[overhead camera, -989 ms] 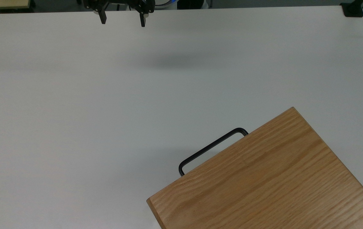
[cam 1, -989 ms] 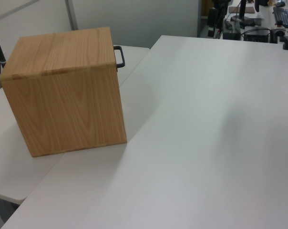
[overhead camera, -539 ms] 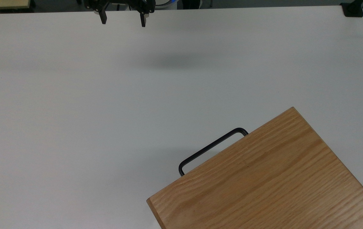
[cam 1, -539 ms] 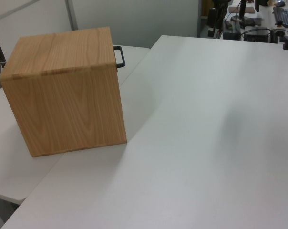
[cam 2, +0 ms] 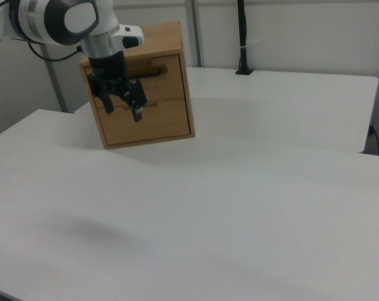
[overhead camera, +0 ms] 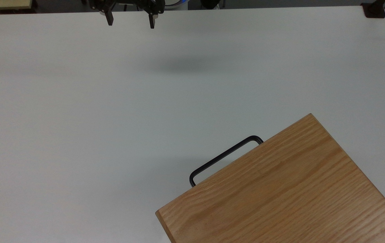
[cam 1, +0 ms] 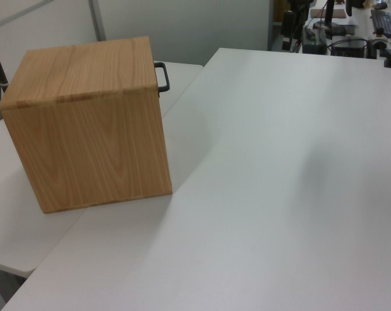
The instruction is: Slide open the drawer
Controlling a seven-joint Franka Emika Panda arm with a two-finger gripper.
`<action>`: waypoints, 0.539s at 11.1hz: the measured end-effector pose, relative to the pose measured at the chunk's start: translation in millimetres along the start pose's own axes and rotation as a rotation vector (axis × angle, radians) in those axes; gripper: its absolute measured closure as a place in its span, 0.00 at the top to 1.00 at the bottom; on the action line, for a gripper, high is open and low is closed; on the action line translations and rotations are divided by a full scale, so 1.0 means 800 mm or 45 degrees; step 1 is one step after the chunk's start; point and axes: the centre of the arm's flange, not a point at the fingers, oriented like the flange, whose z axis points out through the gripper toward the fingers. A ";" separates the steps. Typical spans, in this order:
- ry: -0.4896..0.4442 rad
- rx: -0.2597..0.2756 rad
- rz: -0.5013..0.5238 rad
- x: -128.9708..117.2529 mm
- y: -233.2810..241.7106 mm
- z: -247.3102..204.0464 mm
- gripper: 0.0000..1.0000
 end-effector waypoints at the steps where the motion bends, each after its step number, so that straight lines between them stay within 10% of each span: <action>1: 0.000 0.000 0.000 0.000 0.000 0.000 1.00; 6: 0.000 -0.001 0.007 0.000 0.004 0.000 1.00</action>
